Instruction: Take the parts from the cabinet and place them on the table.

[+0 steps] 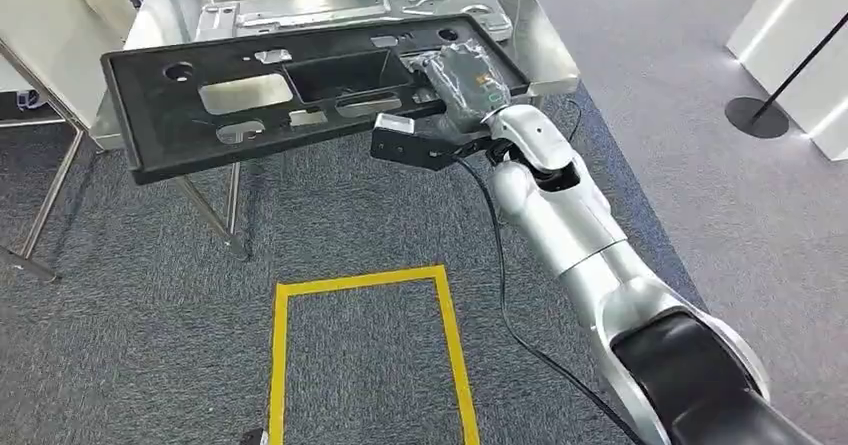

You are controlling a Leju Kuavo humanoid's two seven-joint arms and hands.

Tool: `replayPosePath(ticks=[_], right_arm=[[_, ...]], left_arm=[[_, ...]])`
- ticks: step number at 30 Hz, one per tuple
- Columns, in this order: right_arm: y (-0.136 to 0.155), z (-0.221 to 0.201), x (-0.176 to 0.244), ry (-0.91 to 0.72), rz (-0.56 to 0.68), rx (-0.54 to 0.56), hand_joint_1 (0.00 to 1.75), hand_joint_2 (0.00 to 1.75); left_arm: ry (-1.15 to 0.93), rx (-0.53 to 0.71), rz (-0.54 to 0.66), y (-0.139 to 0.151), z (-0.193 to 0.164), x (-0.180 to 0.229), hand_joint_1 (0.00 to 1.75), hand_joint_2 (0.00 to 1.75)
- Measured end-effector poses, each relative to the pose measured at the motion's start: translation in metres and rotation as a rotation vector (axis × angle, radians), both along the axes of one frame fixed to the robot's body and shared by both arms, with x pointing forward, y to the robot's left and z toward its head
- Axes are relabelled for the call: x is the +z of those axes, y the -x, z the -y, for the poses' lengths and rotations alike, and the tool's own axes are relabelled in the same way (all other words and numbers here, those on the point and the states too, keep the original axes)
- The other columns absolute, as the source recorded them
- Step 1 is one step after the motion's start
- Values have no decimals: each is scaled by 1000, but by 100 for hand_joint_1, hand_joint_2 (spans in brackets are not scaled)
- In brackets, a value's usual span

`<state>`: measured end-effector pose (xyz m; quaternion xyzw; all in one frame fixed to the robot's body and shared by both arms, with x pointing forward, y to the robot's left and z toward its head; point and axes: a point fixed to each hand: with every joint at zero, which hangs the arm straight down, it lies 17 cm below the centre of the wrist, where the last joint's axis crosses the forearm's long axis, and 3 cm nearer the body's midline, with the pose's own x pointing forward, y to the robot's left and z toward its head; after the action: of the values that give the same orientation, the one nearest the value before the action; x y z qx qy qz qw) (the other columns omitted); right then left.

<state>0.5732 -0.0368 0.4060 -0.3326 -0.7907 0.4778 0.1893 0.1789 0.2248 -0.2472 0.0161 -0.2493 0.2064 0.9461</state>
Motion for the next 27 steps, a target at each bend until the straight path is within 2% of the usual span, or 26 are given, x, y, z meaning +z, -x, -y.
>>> replayPosePath(ticks=[27], right_arm=[[-2, 0, 6, -2, -3, 0, 175, 175]], left_arm=[[-9, 2, 11, -2, 0, 1, 0, 175]])
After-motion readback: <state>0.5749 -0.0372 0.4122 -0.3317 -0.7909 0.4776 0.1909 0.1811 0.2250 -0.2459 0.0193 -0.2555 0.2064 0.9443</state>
